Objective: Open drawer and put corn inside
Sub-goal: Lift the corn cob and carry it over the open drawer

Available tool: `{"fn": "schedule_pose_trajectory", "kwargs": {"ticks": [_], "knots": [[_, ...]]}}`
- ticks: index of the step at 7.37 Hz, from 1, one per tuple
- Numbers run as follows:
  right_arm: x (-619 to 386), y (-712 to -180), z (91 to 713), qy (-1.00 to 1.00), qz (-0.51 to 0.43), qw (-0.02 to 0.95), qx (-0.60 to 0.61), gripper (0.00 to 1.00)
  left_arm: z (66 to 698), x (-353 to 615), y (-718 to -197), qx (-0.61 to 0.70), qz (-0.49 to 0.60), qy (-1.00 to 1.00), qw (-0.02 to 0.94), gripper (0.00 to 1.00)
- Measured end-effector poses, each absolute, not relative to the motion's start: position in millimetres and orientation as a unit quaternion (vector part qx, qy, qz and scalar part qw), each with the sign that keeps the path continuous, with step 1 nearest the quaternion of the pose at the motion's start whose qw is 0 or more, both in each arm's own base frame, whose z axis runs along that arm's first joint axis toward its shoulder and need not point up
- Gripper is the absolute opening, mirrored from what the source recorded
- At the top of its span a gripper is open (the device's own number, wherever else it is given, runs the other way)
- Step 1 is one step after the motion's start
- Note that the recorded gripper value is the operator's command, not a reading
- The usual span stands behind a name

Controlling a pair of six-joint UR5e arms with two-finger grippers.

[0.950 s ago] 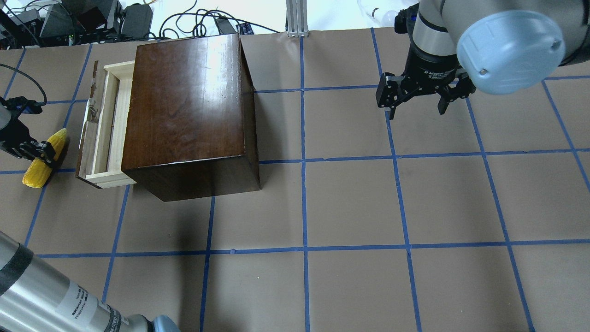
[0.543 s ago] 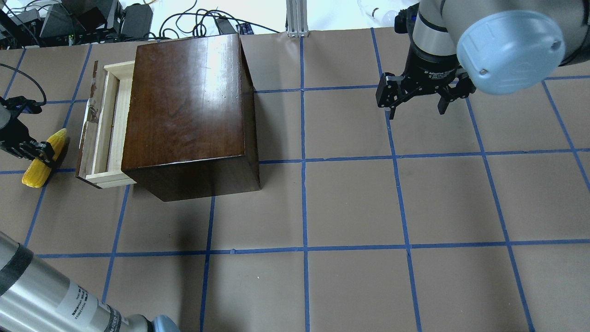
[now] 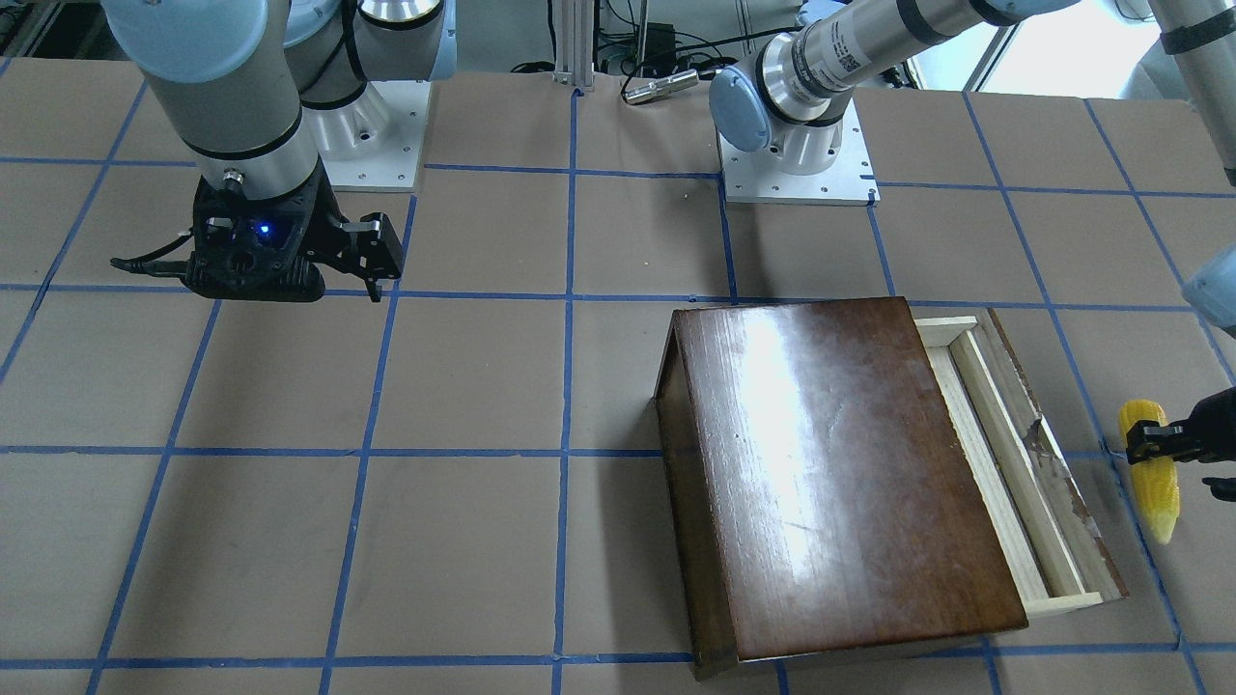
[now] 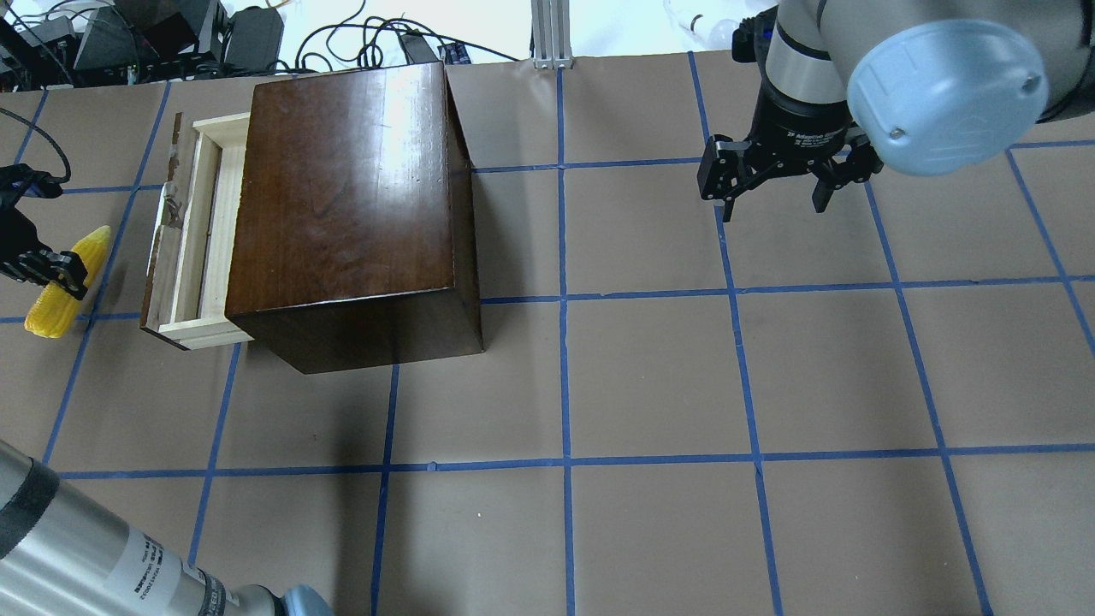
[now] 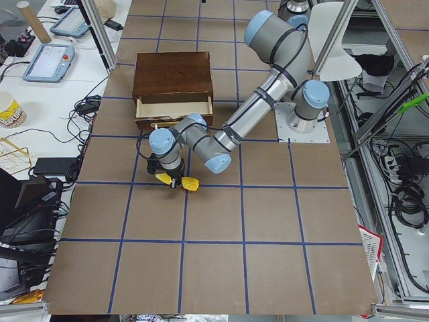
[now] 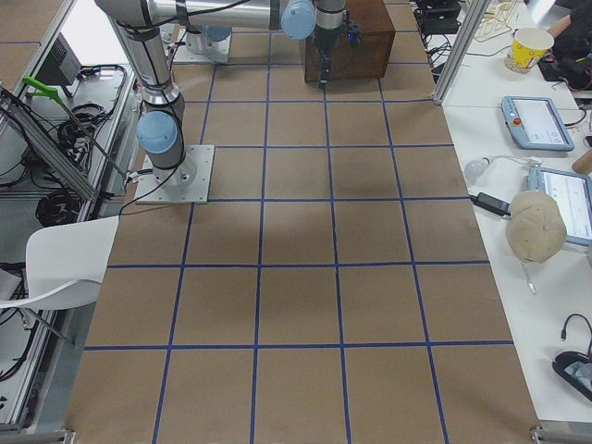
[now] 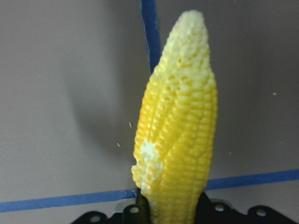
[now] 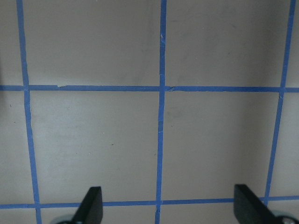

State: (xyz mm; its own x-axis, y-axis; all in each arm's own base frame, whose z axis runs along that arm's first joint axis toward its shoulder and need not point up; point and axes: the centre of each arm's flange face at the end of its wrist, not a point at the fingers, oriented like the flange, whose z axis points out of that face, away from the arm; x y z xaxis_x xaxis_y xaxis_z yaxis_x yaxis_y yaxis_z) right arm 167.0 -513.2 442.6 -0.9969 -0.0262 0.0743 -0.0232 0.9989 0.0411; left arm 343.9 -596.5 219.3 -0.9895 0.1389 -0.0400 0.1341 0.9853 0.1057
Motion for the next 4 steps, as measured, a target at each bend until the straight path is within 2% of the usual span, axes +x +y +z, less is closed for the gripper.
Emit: {"fn": "schedule_pose_trajectory", "kwargs": {"ticks": [4], "knots": [[167.0,-513.3,442.6,-0.999,-0.020,0.037,0.012,1.00,319.5,307.1,-596.5,0.081,0.028,0.996,0.029,0.00]]}}
